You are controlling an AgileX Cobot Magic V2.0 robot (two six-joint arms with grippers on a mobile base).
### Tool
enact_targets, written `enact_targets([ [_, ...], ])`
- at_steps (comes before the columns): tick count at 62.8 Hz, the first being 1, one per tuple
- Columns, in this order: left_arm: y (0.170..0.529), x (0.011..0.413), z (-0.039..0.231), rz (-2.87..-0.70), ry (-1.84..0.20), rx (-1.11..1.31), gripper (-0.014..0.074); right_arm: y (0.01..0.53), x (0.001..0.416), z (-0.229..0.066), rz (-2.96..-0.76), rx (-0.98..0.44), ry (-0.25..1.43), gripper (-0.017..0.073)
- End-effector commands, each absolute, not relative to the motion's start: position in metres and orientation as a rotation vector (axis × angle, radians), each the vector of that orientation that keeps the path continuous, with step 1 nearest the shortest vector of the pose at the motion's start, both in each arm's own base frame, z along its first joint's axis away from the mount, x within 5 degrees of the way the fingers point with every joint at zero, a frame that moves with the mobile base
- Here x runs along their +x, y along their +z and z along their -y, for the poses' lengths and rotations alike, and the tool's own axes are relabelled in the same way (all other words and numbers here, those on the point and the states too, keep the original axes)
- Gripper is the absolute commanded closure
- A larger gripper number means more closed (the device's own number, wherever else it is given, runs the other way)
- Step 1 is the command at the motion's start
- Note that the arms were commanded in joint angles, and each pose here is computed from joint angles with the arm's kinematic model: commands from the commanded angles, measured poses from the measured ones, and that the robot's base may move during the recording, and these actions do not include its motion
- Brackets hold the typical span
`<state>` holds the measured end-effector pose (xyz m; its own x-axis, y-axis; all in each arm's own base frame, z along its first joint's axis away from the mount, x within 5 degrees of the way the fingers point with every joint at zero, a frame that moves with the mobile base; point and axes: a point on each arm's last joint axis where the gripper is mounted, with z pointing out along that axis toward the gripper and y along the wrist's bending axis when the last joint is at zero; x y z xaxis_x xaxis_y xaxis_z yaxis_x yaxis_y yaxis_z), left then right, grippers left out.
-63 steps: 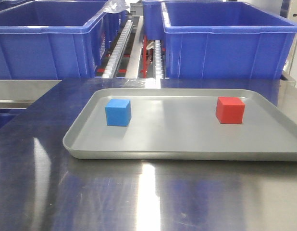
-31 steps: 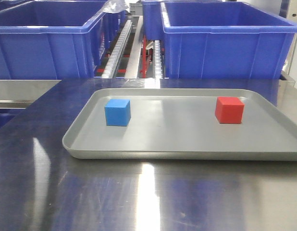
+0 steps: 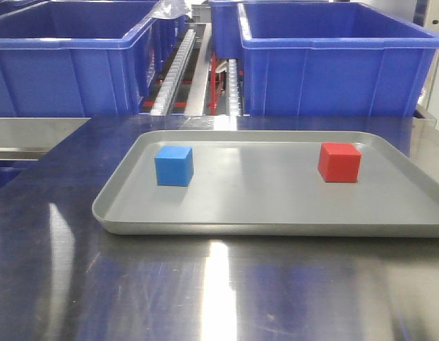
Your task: Sort and place red and blue blocks on shelf
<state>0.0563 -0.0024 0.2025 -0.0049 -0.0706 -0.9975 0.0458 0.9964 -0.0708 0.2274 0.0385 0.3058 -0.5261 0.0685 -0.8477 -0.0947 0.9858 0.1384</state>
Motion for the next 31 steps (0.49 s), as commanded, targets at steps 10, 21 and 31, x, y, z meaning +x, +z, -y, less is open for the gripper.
enact_targets([
  [10, 0.2, 0.056, 0.003, -1.51, -0.105, -0.009, 0.0469, 0.308, 0.245, -0.063, -2.119, -0.103, 0.256, 0.0501],
  [21, 0.2, 0.056, 0.003, -1.51, -0.105, -0.009, 0.0469, 0.294, 0.252, -0.074, -2.174, -0.142, 0.266, 0.0501],
  [31, 0.2, 0.056, 0.003, -1.51, -0.105, -0.009, 0.0469, 0.288, 0.255, -0.078, -2.204, -0.158, 0.268, 0.0431],
])
